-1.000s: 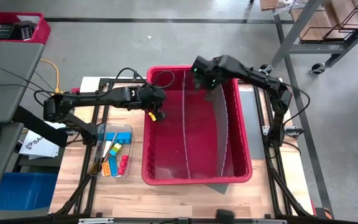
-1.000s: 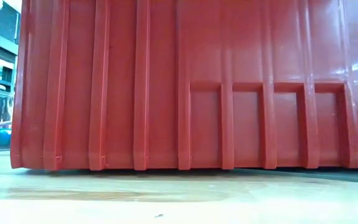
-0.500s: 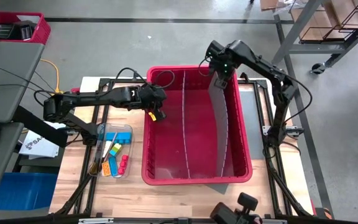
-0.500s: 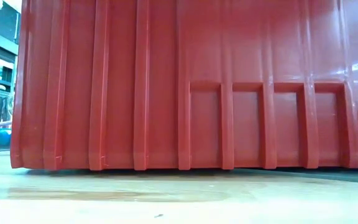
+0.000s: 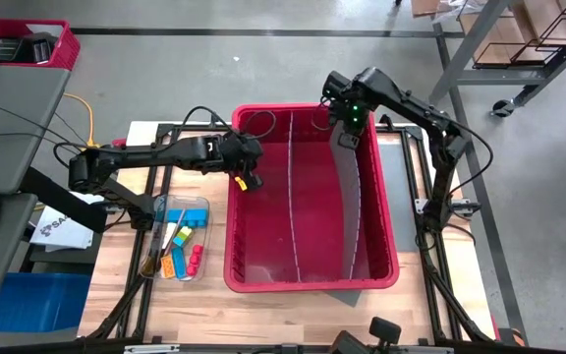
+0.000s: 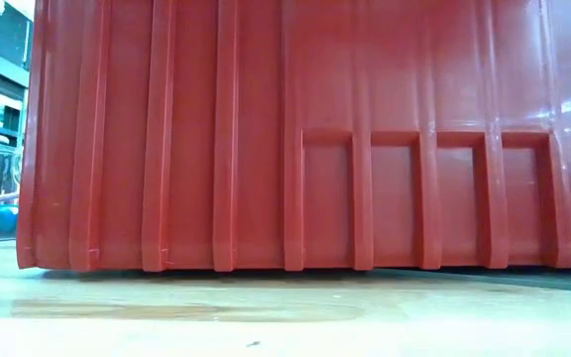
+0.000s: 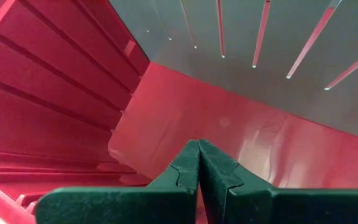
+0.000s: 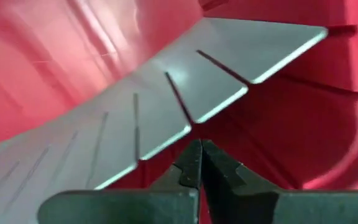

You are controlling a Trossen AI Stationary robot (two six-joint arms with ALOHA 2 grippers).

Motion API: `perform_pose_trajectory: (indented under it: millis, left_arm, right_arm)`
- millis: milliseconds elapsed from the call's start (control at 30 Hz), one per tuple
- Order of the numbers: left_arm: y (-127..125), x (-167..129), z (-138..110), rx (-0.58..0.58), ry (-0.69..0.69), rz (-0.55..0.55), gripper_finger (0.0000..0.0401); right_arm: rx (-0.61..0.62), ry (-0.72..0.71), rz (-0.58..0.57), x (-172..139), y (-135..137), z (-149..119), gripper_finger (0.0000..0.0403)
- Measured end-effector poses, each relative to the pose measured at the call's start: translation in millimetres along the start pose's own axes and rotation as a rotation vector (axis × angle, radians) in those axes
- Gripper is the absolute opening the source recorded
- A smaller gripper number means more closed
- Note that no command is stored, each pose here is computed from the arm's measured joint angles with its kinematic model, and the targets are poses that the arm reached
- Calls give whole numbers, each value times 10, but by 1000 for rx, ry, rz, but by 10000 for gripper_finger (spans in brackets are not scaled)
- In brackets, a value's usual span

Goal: Sort Items/Unsort Items

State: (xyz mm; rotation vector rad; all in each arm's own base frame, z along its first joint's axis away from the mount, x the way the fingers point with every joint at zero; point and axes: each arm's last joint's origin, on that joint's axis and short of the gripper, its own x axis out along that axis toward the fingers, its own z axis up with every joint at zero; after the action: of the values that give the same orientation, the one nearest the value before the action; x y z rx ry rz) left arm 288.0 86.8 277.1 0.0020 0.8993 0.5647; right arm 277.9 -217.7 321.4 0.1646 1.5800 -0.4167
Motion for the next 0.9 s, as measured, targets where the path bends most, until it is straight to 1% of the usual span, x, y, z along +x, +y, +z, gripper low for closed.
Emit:
perform_pose_trajectory:
  millis: [100,233,400,467,733,833,900]
  left_arm:
    - [0,0,2,0,-2,0,0]
    - [-1,0,22,-4,-21,-2,0]
    - [-2,-1,37,-6,-36,-6,0]
    - [-2,-1,38,-3,-37,-6,0]
    - [-2,-2,46,-5,-45,-6,0]
    - [-3,-2,58,-9,-57,-7,0]
    - [-3,-3,70,-13,-69,-7,0]
  right_arm:
    - [-1,-14,18,-13,84,29,0]
    - [-39,-31,41,-36,234,74,0]
    - [-33,-142,133,-61,362,188,0]
    - [-19,-165,143,-70,395,215,0]
    - [0,-134,116,-124,384,133,0]
    - [30,-155,147,-162,372,112,0]
    - [30,-149,145,-166,380,107,0]
